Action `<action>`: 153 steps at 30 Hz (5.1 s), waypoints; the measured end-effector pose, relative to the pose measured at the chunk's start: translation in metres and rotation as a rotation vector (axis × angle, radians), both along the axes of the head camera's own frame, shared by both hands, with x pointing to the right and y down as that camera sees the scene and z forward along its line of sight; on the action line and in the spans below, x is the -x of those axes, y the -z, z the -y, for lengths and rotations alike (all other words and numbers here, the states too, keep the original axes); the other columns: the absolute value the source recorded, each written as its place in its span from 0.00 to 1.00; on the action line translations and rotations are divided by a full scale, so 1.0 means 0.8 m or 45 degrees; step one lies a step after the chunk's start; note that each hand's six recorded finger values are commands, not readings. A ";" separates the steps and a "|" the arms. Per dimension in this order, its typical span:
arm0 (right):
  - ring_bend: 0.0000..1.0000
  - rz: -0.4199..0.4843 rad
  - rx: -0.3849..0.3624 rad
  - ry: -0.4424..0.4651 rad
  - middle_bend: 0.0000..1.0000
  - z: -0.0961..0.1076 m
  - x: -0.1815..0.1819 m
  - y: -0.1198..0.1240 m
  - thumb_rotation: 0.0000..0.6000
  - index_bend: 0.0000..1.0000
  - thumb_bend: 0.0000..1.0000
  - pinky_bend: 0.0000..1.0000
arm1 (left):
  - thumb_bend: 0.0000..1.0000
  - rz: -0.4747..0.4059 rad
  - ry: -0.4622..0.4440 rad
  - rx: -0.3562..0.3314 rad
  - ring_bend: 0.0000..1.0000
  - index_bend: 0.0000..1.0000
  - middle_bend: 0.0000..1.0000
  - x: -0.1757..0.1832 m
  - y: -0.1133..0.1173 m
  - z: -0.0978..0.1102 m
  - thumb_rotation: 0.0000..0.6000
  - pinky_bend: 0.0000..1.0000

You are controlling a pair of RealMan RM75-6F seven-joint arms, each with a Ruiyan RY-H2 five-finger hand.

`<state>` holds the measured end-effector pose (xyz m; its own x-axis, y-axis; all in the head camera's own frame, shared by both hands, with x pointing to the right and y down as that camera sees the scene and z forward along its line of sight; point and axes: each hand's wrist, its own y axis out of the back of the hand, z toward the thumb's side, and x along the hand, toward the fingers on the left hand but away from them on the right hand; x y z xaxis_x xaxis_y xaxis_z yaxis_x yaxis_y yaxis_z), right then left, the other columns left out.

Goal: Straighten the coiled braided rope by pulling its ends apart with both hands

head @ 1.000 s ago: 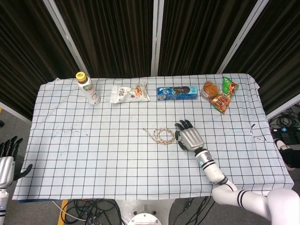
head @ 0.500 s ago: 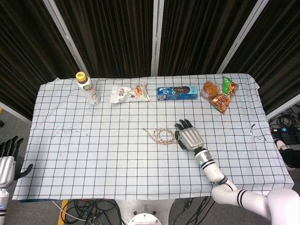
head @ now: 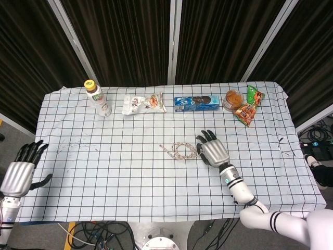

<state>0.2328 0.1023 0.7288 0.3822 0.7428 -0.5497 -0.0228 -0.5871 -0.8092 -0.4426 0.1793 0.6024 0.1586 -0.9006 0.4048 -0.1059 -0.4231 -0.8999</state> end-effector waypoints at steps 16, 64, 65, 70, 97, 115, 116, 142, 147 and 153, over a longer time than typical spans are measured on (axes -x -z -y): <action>0.00 0.013 -0.023 -0.021 0.19 0.012 -0.008 0.017 1.00 0.67 0.51 0.00 | 0.21 -0.326 -0.368 0.332 0.00 0.33 0.11 -0.201 -0.077 0.119 1.00 0.00; 0.00 -0.017 -0.058 0.026 0.19 0.021 0.016 0.023 1.00 0.67 0.52 0.00 | 0.27 -0.290 -0.547 0.450 0.00 0.48 0.07 -0.446 -0.214 0.136 1.00 0.00; 0.00 -0.016 -0.058 0.026 0.19 0.021 0.016 0.023 1.00 0.67 0.52 0.00 | 0.27 -0.292 -0.548 0.448 0.00 0.49 0.07 -0.448 -0.214 0.136 1.00 0.00; 0.00 -0.017 -0.057 0.027 0.19 0.021 0.018 0.022 1.00 0.67 0.52 0.00 | 0.29 -0.294 -0.559 0.444 0.00 0.49 0.07 -0.455 -0.214 0.134 1.00 0.00; 0.00 -0.013 -0.052 0.011 0.19 0.020 0.013 0.021 1.00 0.67 0.52 0.00 | 0.35 -0.242 -0.557 0.444 0.00 0.51 0.07 -0.455 -0.226 0.130 1.00 0.00; 0.00 -0.013 -0.051 0.010 0.19 0.022 0.013 0.021 1.00 0.67 0.52 0.00 | 0.35 -0.246 -0.550 0.417 0.00 0.56 0.09 -0.457 -0.225 0.133 1.00 0.00; 0.00 -0.013 -0.050 0.010 0.19 0.022 0.013 0.021 1.00 0.67 0.52 0.00 | 0.35 -0.248 -0.548 0.414 0.00 0.57 0.09 -0.458 -0.225 0.133 1.00 0.00; 0.00 0.028 -0.072 -0.078 0.19 0.031 -0.027 0.055 1.00 0.66 0.53 0.00 | 0.36 -0.270 -0.428 0.267 0.00 0.62 0.13 -0.378 -0.197 0.157 1.00 0.00; 0.00 0.061 -0.081 -0.150 0.20 0.037 -0.063 0.081 1.00 0.67 0.53 0.00 | 0.36 -0.266 -0.325 0.234 0.00 0.62 0.13 -0.311 -0.179 0.164 1.00 0.00; 0.00 0.068 -0.103 -0.248 0.20 0.035 -0.115 0.107 1.00 0.67 0.53 0.00 | 0.36 -0.203 -0.210 0.213 0.00 0.61 0.13 -0.216 -0.157 0.156 1.00 0.00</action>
<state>0.3248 0.0740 0.6434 0.2542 0.8463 -0.4681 0.1290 -0.5094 -0.8508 -0.2702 0.0548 0.7281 0.3709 -0.7801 0.5040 -0.1579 -0.5877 -0.7935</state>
